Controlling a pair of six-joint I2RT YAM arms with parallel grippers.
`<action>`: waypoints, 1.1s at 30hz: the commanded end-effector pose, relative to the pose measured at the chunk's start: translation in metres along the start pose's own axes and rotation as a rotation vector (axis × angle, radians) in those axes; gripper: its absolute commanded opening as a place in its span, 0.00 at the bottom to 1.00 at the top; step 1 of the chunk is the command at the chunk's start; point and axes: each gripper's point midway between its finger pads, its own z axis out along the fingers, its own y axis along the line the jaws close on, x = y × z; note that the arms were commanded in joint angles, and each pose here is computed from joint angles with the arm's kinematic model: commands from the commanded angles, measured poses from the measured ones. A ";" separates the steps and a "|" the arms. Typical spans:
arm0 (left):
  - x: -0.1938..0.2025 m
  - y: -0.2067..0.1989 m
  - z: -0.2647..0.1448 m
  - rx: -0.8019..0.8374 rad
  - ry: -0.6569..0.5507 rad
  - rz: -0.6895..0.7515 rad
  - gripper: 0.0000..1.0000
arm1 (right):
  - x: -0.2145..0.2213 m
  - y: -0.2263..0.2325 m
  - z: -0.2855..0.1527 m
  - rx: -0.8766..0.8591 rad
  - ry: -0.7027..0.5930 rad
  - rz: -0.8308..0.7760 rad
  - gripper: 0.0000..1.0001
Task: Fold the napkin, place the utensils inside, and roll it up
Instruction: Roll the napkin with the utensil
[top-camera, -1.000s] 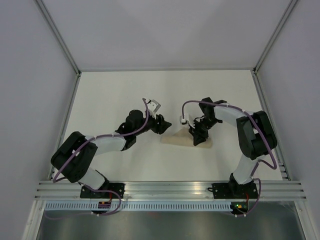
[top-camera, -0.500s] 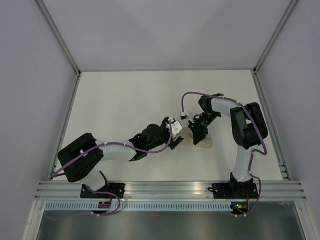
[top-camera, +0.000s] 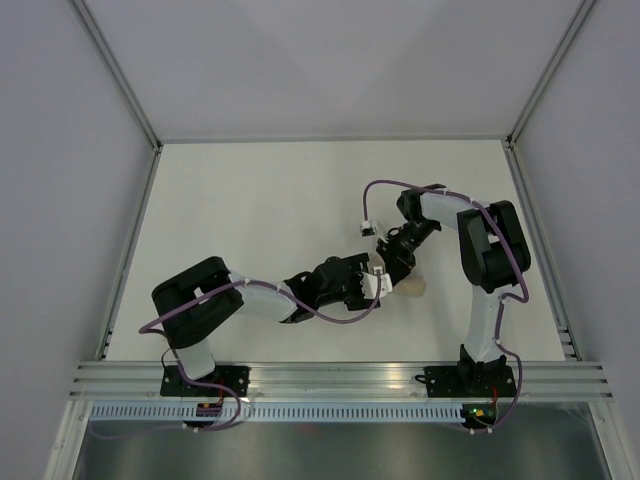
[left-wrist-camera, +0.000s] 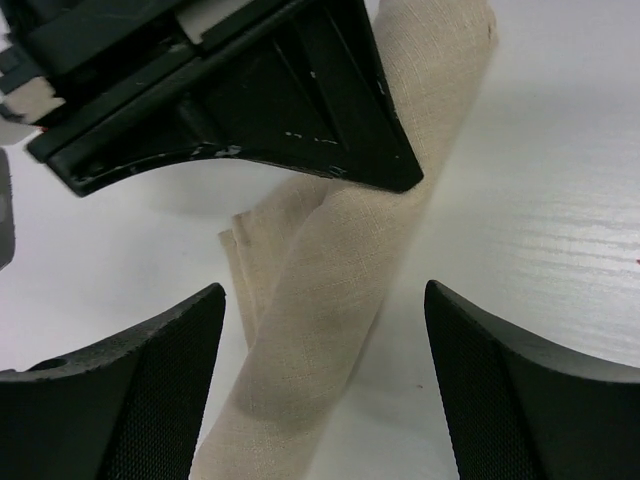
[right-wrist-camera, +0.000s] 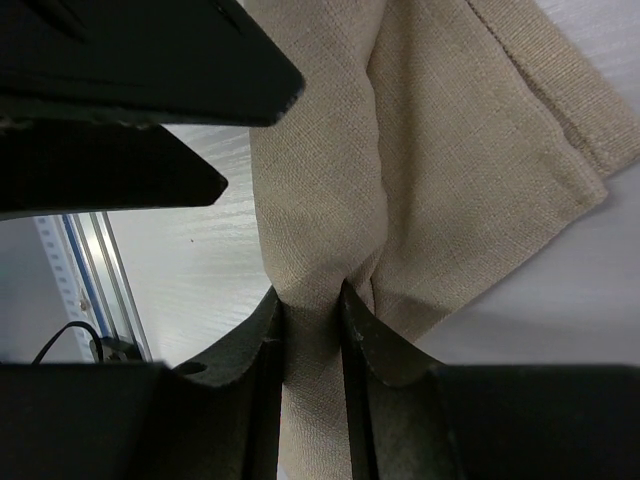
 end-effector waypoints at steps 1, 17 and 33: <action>-0.010 -0.005 0.012 0.037 -0.021 0.148 0.85 | 0.020 -0.038 0.013 0.081 0.089 -0.039 0.22; 0.027 -0.032 0.034 0.177 0.126 0.175 0.67 | 0.021 -0.040 0.012 0.075 0.087 -0.025 0.23; 0.028 -0.056 0.033 0.325 0.191 -0.100 0.24 | 0.000 -0.032 -0.012 0.145 -0.023 -0.061 0.60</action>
